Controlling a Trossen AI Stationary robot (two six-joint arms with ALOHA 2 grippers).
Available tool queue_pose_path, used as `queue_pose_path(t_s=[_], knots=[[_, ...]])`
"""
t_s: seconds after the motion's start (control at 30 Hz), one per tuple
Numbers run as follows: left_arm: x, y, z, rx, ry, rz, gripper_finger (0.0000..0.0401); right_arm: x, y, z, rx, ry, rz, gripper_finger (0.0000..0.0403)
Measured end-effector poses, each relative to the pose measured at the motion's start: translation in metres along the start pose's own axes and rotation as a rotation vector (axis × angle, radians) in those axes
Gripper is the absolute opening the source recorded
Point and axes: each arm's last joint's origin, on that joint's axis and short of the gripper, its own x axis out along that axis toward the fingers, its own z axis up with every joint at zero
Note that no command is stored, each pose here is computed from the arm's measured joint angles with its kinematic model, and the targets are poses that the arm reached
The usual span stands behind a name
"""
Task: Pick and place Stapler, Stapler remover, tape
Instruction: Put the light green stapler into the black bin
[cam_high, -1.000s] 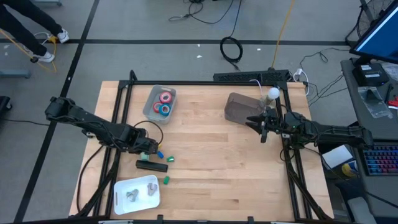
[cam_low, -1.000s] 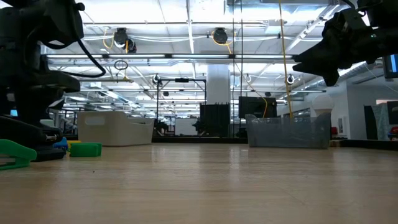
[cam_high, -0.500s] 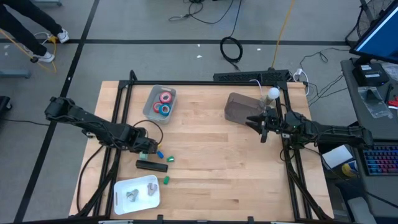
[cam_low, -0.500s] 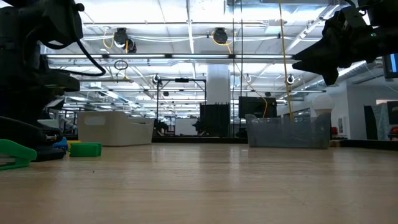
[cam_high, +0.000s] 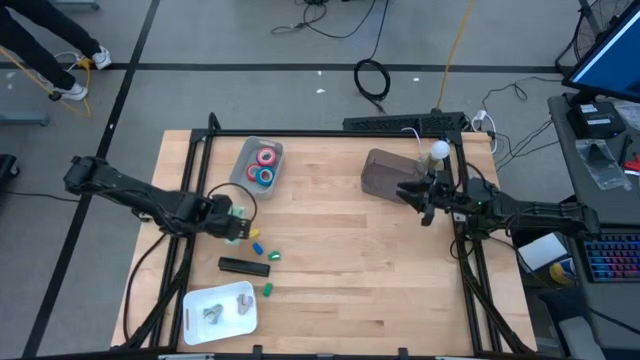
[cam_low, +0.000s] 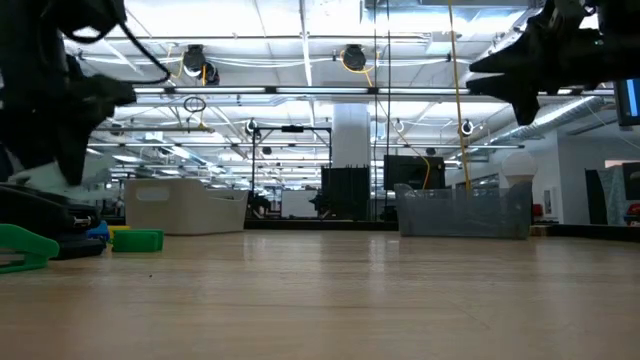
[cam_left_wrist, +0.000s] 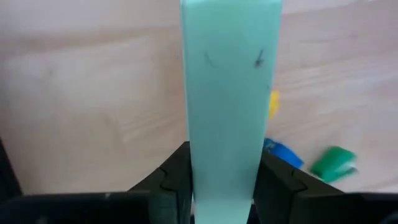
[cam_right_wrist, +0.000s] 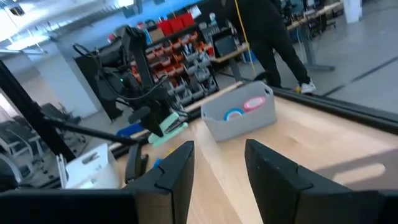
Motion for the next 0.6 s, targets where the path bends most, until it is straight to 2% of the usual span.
queue_pose_path(t_s=[0.17, 0.3, 0.5, 0.6], knots=[[-0.021, -0.013, 0.004, 0.111, -0.06, -0.112, 0.0122, 0.0, 0.002, 0.005, 0.004, -0.055, 0.026, 0.0138], [-0.035, -0.025, 0.006, 0.245, -0.088, -0.19, 0.0122, 0.0, 0.005, 0.01, 0.011, -0.106, 0.049, 0.0139], [-0.042, -0.051, 0.006, 0.482, -0.145, -0.352, 0.0122, 0.002, 0.007, 0.014, 0.083, -0.147, 0.071, 0.0135], [-0.04, -0.061, 0.007, 0.561, -0.158, -0.38, 0.0122, 0.006, 0.006, 0.011, 0.111, -0.115, 0.066, 0.0134]])
